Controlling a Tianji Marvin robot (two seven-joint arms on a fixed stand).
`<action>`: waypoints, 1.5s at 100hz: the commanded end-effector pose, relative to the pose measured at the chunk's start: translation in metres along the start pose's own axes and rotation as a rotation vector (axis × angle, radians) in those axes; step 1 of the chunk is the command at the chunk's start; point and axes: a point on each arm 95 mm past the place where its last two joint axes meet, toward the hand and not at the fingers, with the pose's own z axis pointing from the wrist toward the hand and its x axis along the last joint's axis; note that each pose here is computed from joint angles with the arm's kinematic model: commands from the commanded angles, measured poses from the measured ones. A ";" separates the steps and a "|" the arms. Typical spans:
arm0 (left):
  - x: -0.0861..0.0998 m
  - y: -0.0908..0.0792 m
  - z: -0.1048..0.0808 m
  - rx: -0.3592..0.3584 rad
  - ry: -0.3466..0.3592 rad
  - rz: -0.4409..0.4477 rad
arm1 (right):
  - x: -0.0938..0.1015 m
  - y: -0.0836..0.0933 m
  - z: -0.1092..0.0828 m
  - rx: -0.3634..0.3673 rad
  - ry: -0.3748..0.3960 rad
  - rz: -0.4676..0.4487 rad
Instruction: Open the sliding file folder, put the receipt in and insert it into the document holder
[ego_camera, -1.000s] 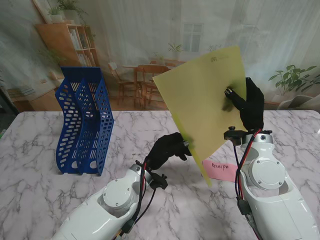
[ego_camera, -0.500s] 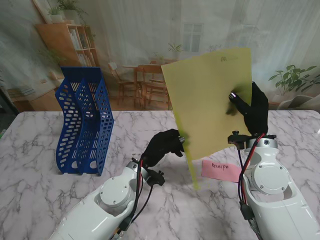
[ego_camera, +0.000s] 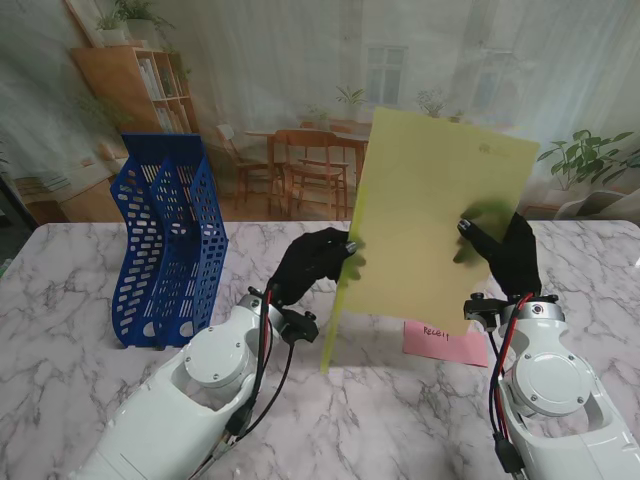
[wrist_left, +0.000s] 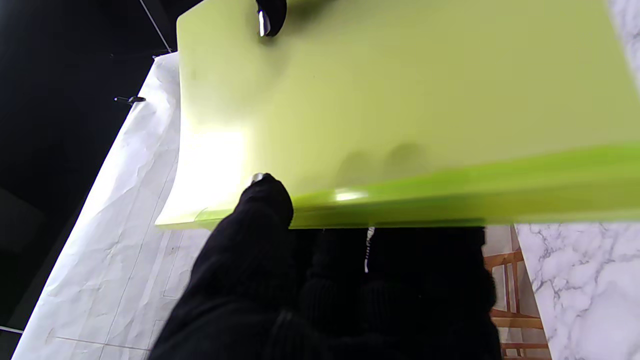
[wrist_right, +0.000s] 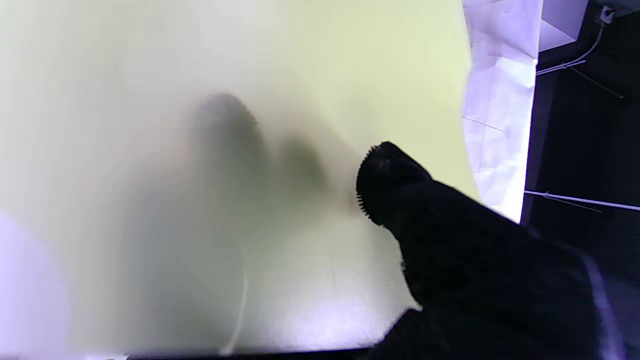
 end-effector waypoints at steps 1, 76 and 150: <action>0.007 0.000 0.003 -0.022 0.004 0.004 | -0.008 -0.004 -0.008 0.020 -0.041 0.003; -0.040 -0.003 -0.012 0.034 -0.172 -0.047 | -0.051 0.004 -0.046 0.195 -0.210 0.049; -0.040 -0.006 -0.001 0.081 -0.180 -0.064 | -0.059 0.019 -0.083 0.430 -0.170 0.021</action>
